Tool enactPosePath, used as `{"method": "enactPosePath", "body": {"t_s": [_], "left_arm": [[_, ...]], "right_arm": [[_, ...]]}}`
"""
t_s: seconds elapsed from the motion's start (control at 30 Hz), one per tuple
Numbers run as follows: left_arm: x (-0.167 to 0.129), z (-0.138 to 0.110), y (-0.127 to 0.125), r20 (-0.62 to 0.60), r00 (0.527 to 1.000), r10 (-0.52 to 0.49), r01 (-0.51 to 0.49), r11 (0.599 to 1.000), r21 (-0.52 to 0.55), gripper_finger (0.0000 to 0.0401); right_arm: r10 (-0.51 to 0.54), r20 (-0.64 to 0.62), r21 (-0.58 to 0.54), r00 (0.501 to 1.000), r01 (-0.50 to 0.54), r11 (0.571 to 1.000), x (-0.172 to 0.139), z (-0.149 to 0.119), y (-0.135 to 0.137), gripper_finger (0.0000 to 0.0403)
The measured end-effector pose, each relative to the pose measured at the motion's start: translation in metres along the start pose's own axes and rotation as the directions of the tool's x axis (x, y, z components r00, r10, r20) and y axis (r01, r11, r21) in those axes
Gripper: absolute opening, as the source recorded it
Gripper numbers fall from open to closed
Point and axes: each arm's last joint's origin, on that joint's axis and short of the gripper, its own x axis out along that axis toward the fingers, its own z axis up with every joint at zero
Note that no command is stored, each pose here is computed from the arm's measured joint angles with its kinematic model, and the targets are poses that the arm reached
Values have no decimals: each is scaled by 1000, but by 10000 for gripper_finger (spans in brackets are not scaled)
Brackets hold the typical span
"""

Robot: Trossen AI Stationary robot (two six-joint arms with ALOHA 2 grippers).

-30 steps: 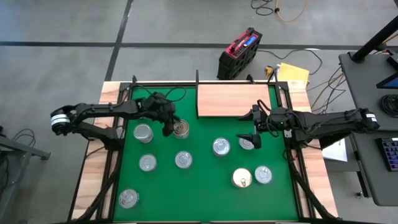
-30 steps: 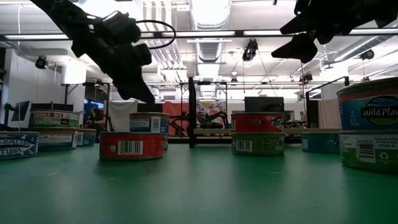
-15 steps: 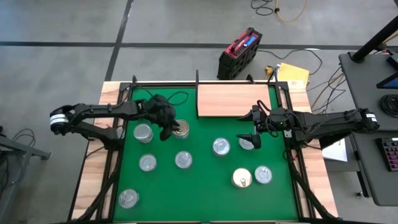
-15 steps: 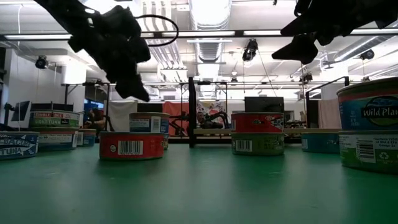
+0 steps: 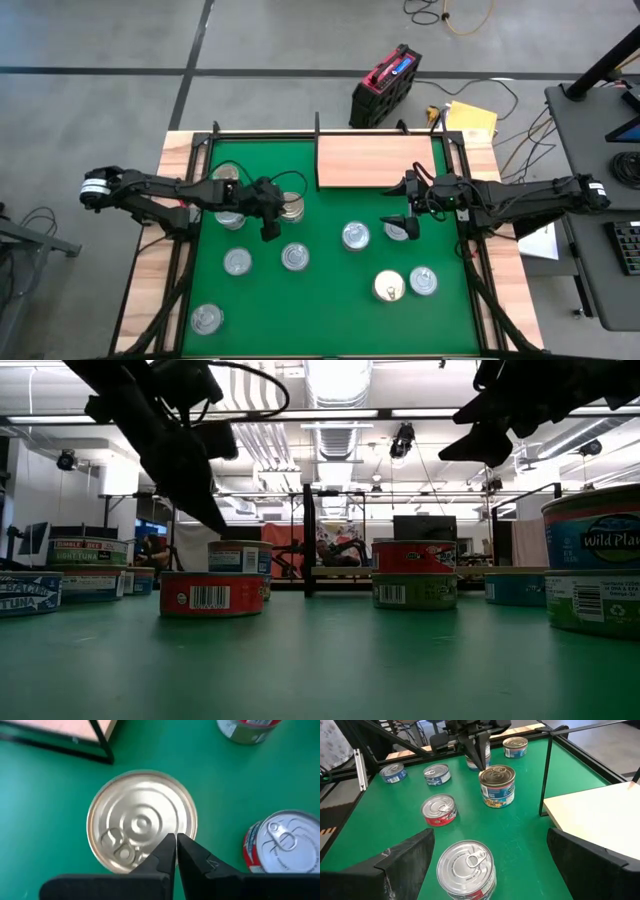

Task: Stack canned seafood by type on shelf
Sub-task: Put the blue/pink tuna can on the shelf

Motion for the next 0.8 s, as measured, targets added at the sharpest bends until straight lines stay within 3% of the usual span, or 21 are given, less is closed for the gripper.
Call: {"method": "enactPosePath", "body": {"t_s": [0.8], "left_arm": [[5, -23, -8, -77, 997, -8, 0, 995, -104, 0]], "right_arm": [[0, 0, 0, 1000, 0, 1000, 0, 0, 0, 377]]}}
